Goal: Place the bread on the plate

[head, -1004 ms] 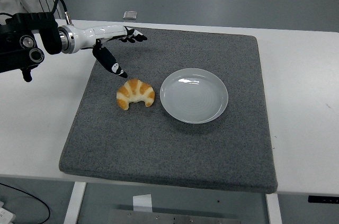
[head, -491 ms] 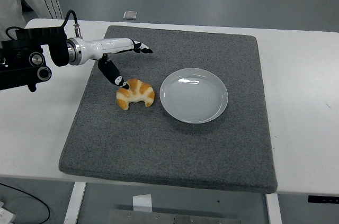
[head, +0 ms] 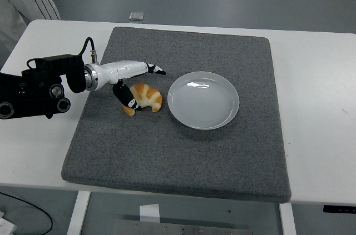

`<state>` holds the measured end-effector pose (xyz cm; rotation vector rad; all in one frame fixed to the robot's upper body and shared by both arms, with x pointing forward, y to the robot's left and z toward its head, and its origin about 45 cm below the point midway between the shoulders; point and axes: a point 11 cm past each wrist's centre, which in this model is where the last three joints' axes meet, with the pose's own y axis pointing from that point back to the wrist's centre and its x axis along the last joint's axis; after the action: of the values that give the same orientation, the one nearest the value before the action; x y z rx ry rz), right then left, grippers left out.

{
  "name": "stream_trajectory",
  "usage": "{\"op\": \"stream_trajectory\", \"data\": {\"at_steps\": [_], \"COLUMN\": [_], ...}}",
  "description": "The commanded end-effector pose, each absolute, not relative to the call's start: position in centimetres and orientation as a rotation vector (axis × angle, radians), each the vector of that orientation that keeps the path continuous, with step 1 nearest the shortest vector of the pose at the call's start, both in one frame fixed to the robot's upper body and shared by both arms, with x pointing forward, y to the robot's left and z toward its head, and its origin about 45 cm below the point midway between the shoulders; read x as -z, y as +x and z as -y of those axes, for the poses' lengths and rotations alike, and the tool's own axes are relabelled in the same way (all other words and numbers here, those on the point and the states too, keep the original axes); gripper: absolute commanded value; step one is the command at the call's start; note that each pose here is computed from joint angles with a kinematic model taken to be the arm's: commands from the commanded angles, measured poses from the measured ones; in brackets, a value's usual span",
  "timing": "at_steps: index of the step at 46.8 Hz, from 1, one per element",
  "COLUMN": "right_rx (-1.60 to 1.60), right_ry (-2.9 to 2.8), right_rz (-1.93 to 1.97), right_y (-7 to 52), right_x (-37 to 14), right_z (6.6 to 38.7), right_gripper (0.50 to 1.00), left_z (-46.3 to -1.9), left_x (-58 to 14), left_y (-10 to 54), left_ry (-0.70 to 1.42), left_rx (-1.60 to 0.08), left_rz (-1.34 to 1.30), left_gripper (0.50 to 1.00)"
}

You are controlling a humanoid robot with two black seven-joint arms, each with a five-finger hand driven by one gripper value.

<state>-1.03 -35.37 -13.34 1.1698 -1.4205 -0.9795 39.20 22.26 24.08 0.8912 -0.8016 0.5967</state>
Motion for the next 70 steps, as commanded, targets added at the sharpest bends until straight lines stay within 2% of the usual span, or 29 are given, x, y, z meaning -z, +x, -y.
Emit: {"op": "stream_trajectory", "data": {"at_steps": [1, 24, 47, 52, 56, 66, 70], "right_rx": [0.979, 0.979, 0.980, 0.979, 0.980, 0.980, 0.980], "right_ry": [1.171, 1.171, 1.170, 1.171, 1.170, 1.170, 1.170], "right_rz": [1.421, 1.421, 1.420, 1.421, 1.420, 1.420, 1.420], "right_y": [-1.0, -1.0, -1.0, -1.0, -1.0, -1.0, -1.0], "right_x": [13.3, 13.3, 13.3, 13.3, 13.3, 13.3, 13.3], "right_z": [35.4, 35.4, 35.4, 35.4, 35.4, 35.4, 35.4], "right_gripper": [0.932, 0.932, 0.932, 0.932, 0.932, 0.932, 0.932], "left_z": [-22.2, -22.2, -22.5, -22.5, -22.6, -22.9, -22.8], "left_x": [-23.8, -22.3, -22.0, -21.8, -21.5, -21.3, -21.3], "left_y": [39.3, 39.7, 39.7, 39.6, 39.4, 39.2, 39.2], "left_ry": [0.886, 0.906, 0.916, 0.923, 0.931, 0.939, 0.928], "left_rx": [-0.613, -0.623, -0.619, -0.607, -0.599, -0.588, -0.582], "left_rz": [0.816, 0.814, 0.816, 0.821, 0.819, 0.824, 0.828], "left_gripper": [0.994, 0.994, 0.956, 0.930, 0.885, 0.709, 0.705]}}
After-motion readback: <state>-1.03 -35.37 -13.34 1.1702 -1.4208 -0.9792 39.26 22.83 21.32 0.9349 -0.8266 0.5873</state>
